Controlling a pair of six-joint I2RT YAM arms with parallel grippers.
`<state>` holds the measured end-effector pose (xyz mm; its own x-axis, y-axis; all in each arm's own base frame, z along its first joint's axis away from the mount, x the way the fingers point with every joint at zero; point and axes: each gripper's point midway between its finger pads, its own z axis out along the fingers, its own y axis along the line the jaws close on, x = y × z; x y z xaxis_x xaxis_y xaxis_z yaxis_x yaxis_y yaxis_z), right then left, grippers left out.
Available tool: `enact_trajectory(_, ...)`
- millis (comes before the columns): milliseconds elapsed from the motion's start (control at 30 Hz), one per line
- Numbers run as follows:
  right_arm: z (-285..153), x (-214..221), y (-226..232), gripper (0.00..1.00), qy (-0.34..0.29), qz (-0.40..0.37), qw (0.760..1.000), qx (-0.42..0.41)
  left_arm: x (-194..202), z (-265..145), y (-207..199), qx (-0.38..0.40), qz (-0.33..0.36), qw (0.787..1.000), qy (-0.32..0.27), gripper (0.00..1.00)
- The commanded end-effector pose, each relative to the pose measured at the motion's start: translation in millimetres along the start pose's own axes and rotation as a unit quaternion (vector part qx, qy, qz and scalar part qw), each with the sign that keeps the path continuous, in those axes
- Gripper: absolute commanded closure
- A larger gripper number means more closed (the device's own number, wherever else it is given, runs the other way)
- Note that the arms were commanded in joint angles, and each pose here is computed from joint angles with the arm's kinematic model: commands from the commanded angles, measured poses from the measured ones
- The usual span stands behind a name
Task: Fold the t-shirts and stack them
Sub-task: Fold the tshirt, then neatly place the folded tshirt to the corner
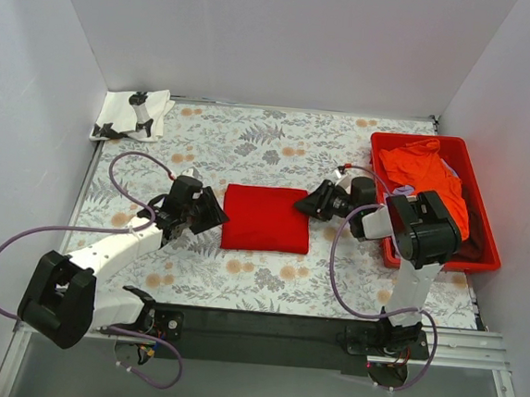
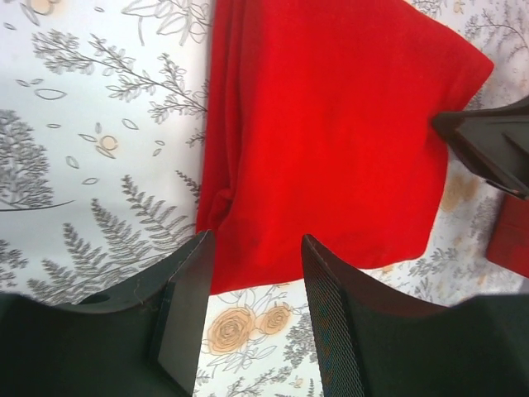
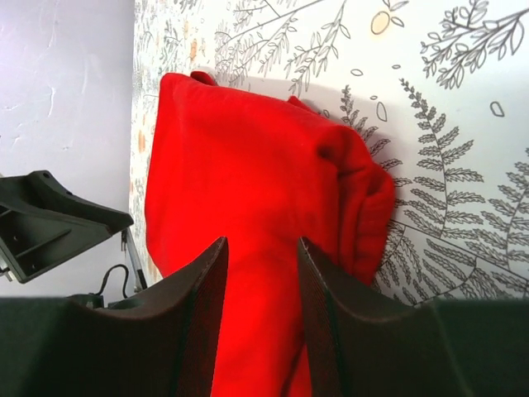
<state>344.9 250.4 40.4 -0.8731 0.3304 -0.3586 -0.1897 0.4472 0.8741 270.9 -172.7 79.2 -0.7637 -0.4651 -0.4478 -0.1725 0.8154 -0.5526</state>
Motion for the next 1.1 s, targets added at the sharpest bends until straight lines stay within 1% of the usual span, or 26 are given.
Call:
enact_trajectory(0, -11.4, -14.1, 17.4, 0.54, -0.022, -0.055, 0.998, -0.014, -29.8, -18.9, -4.2, -0.015, 0.03, 0.998, -0.056, 0.55)
enact_trajectory(33, -15.8, -20.8, 27.9, 0.54, -0.03, -0.071, 0.997, -0.017, -36.3, -22.0, 0.2, -0.029, 0.035, 0.996, -0.073, 0.52)
enact_trajectory(67, -18.6, -17.1, 24.5, 0.54, -0.021, -0.079, 0.997, -0.002, -38.3, -26.0, 3.8, -0.039, 0.038, 0.996, -0.077, 0.44)
enact_trajectory(133, -24.8, -23.3, 43.1, 0.54, -0.025, -0.109, 0.994, -0.003, -52.9, -36.9, 5.2, -0.052, 0.049, 0.992, -0.106, 0.37)
enact_trajectory(167, -27.3, -18.6, 41.5, 0.53, -0.01, -0.108, 0.994, 0.012, -54.1, -40.5, 10.7, -0.067, 0.051, 0.99, -0.109, 0.34)
enact_trajectory(200, -27.4, -13.6, 45.1, 0.52, 0.002, -0.134, 0.991, 0.019, -62.2, -45.7, 9.8, -0.073, 0.055, 0.988, -0.121, 0.26)
enact_trajectory(233, -28.3, -23.2, 64.6, 0.52, -0.003, -0.17, 0.985, 0.015, -66.0, -49.1, 12.7, -0.084, 0.055, 0.987, -0.129, 0.21)
enact_trajectory(267, -27.3, -26.2, 65.7, 0.52, -0.005, -0.191, 0.981, 0.039, -73.3, -53.0, 22.2, -0.109, 0.056, 0.982, -0.145, 0.18)
enact_trajectory(300, -26.0, 0.2, 60.7, 0.5, 0.046, -0.219, 0.972, 0.072, -77.4, -54.8, 25.4, -0.118, 0.059, 0.98, -0.152, 0.16)
enact_trajectory(333, -25.5, 1.1, 71.4, 0.5, 0.05, -0.247, 0.964, 0.083, -81.5, -55.7, 29.4, -0.128, 0.062, 0.977, -0.157, 0.12)
enact_trajectory(367, -22.6, -6.8, 77.9, 0.5, 0.04, -0.273, 0.954, 0.116, -86.0, -56.3, 38.7, -0.144, 0.055, 0.975, -0.161, 0.11)
enact_trajectory(400, -19.5, 19.6, 83.0, 0.49, 0.079, -0.293, 0.944, 0.132, -88.4, -55.3, 43.2, -0.151, 0.052, 0.974, -0.16, 0.1)
enact_trajectory(467, -15.7, 24.0, 93.5, 0.46, 0.079, -0.338, 0.925, 0.158, -89.4, -49.0, 59.0, -0.164, 0.028, 0.976, -0.14, 0.07)
enact_trajectory(500, -11.7, 46.0, 101.0, 0.43, 0.103, -0.353, 0.917, 0.156, -89.7, -47.0, 64.7, -0.166, 0.015, 0.977, -0.132, 0.07)
enact_trajectory(533, -8.8, 53.4, 103.0, 0.39, 0.11, -0.365, 0.911, 0.161, -87.2, -44.4, 73.3, -0.171, 0.001, 0.978, -0.123, 0.07)
enact_trajectory(567, -6.5, 56.0, 104.3, 0.38, 0.107, -0.379, 0.902, 0.176, -91.2, -42.0, 87.7, -0.182, -0.023, 0.976, -0.121, 0.06)
enact_trajectory(600, 0.9, 72.4, 119.5, 0.37, 0.117, -0.401, 0.894, 0.164, -87.4, -38.9, 92.6, -0.177, -0.035, 0.978, -0.108, 0.07)
enact_trajectory(633, 5.8, 82.6, 116.7, 0.36, 0.135, -0.414, 0.884, 0.173, -91.7, -39.2, 104.6, -0.182, -0.061, 0.975, -0.108, 0.07)
enact_trajectory(667, 9.6, 85.6, 116.9, 0.36, 0.134, -0.428, 0.874, 0.188, -93.2, -38.8, 108.7, -0.181, -0.074, 0.975, -0.104, 0.06)
enact_trajectory(700, 19.2, 97.9, 134.2, 0.36, 0.139, -0.448, 0.866, 0.174, -93.1, -36.4, 114.0, -0.185, -0.083, 0.974, -0.098, 0.06)
enact_trajectory(733, 25.1, 109.6, 124.0, 0.36, 0.161, -0.455, 0.855, 0.189, -97.7, -37.0, 119.0, -0.184, -0.097, 0.973, -0.101, 0.06)
enact_trajectory(767, 30.2, 112.3, 124.5, 0.36, 0.16, -0.468, 0.846, 0.199, -99.2, -36.6, 119.1, -0.182, -0.106, 0.972, -0.101, 0.05)
enact_trajectory(800, 39.6, 122.4, 139.7, 0.36, 0.161, -0.483, 0.84, 0.186, -102.0, -37.3, 126.6, -0.185, -0.123, 0.97, -0.103, 0.04)
enact_trajectory(867, 51.7, 135.4, 131.6, 0.36, 0.178, -0.495, 0.826, 0.202, -106.1, -38.2, 131.5, -0.177, -0.139, 0.969, -0.104, 0.04)
enact_trajectory(1000, 72.2, 159.4, 132.6, 0.36, 0.197, -0.528, 0.798, 0.212, -107.9, -40.4, 136.9, -0.187, -0.135, 0.967, -0.106, 0.02)
enact_trajectory(1067, 82.1, 163.0, 130.0, 0.36, 0.197, -0.539, 0.788, 0.223, -109.3, -43.1, 139.0, -0.193, -0.132, 0.966, -0.113, 0.02)
